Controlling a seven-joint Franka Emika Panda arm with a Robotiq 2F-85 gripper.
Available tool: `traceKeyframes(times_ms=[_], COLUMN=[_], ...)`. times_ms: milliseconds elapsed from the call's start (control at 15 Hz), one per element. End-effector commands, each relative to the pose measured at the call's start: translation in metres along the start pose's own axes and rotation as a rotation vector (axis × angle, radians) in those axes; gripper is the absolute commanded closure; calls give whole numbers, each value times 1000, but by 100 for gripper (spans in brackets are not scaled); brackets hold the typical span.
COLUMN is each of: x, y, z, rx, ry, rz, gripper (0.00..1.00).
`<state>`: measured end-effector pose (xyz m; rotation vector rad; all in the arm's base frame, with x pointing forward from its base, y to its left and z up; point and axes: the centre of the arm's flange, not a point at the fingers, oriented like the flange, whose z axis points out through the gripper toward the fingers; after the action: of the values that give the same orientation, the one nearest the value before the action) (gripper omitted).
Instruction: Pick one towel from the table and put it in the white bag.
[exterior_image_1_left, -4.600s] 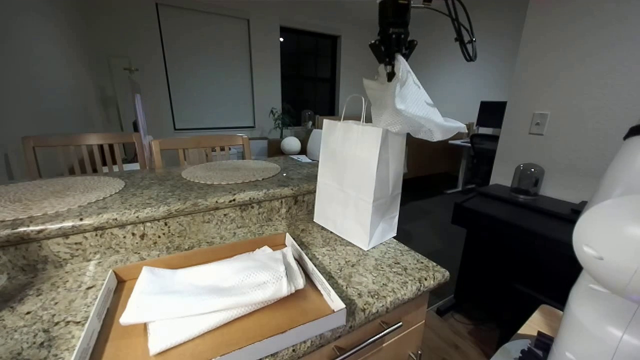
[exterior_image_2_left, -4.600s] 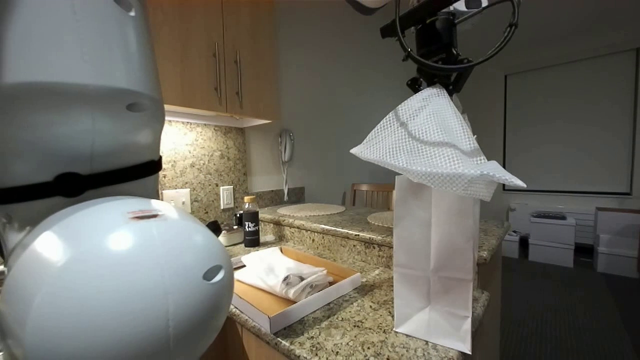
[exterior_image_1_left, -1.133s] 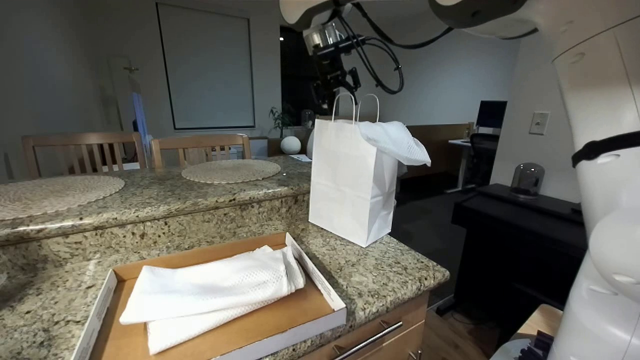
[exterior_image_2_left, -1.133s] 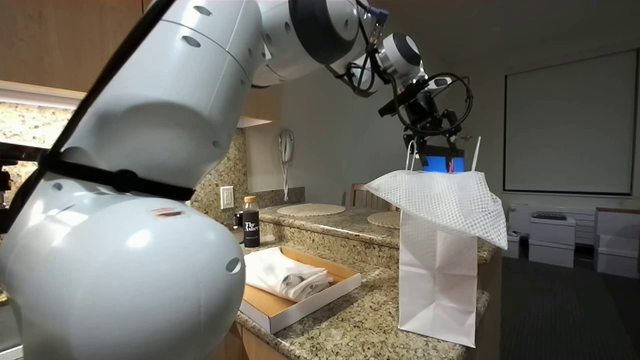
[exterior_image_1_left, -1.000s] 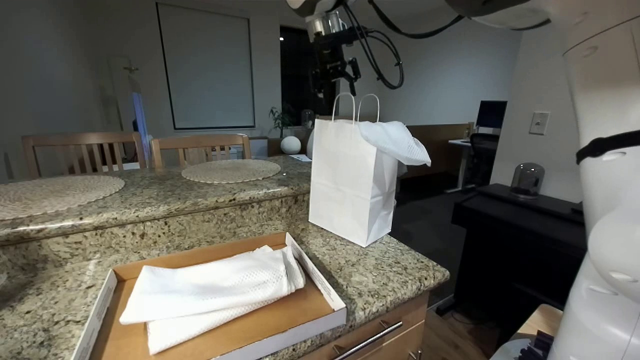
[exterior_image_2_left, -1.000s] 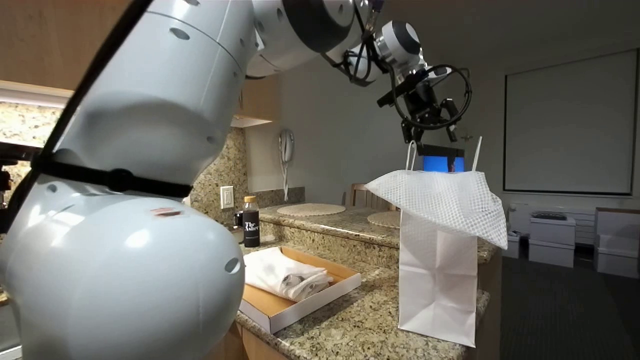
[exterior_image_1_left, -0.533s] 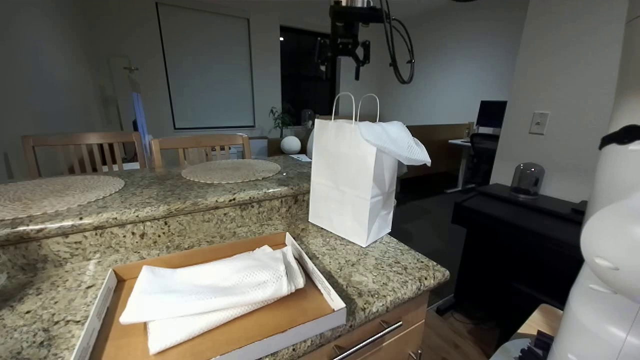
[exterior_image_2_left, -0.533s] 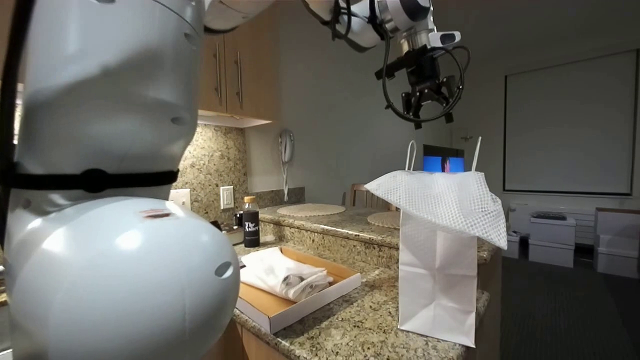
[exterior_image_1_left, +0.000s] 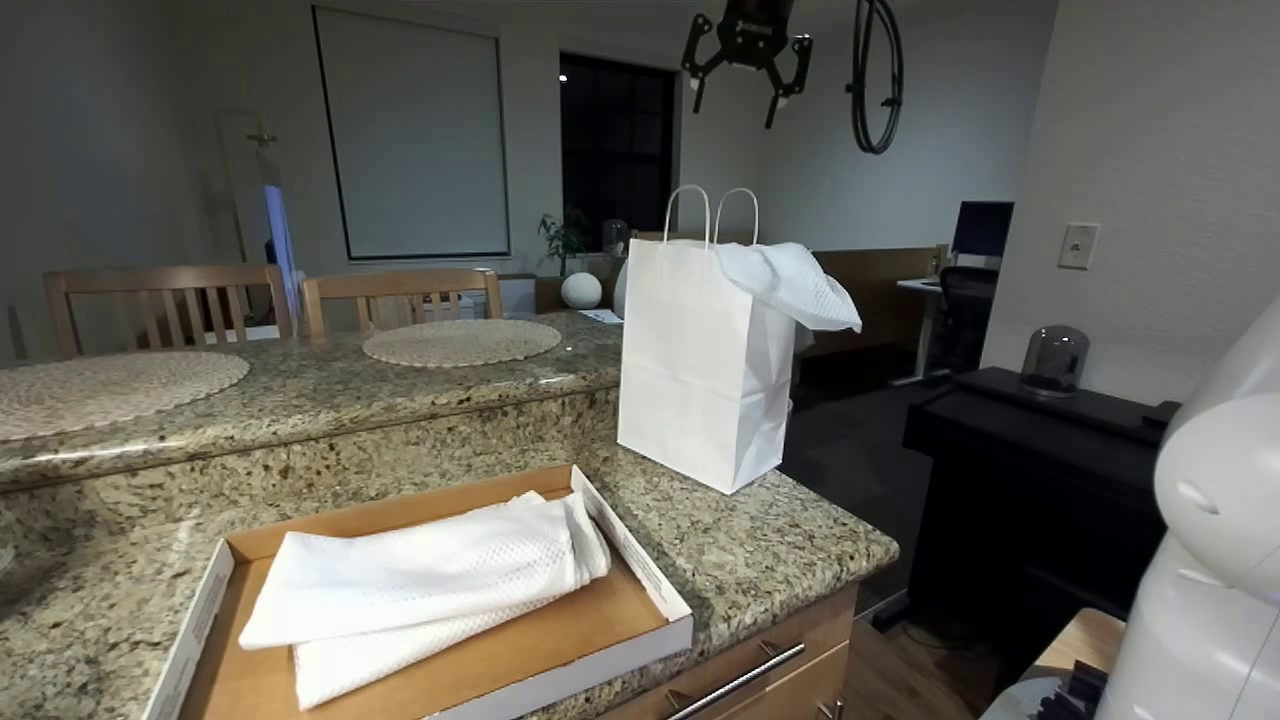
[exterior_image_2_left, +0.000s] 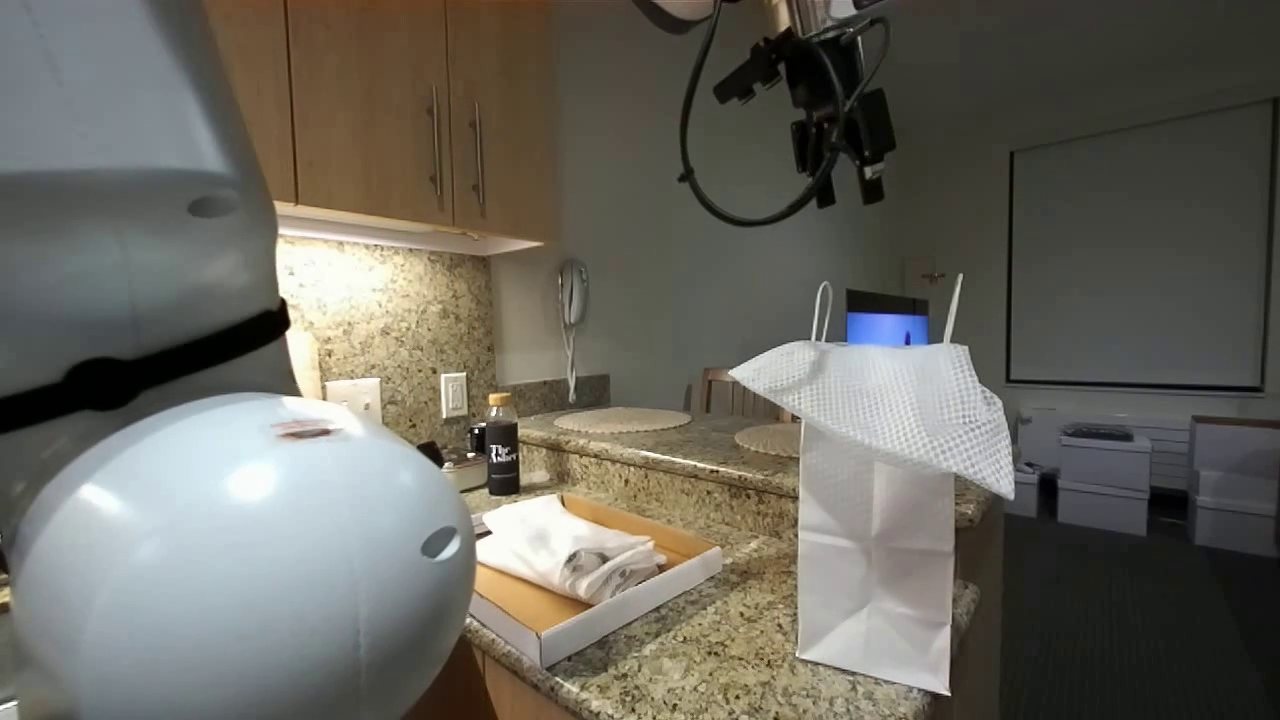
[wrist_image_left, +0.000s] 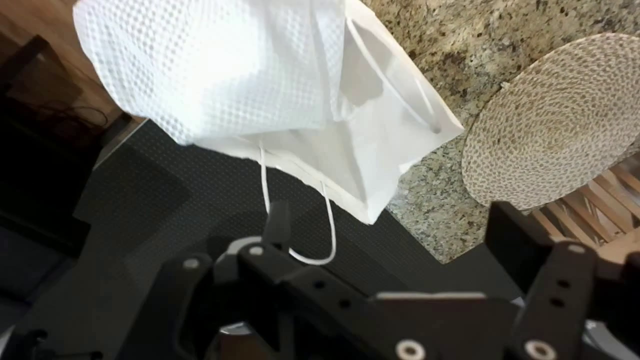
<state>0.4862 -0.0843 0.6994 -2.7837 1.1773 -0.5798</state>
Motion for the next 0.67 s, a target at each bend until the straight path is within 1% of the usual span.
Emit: traceKeyframes(times_ms=[0, 200, 400, 467, 600], x=[-70, -98, -122, -130, -147], y=[49, 72, 101, 113, 140], z=[19, 40, 63, 71, 87], rx=[78, 130, 184, 193, 206], ry=[-21, -42, -59, -59, -67], rz=[177, 311, 445, 481, 515], gripper=[0, 0, 0, 0, 0])
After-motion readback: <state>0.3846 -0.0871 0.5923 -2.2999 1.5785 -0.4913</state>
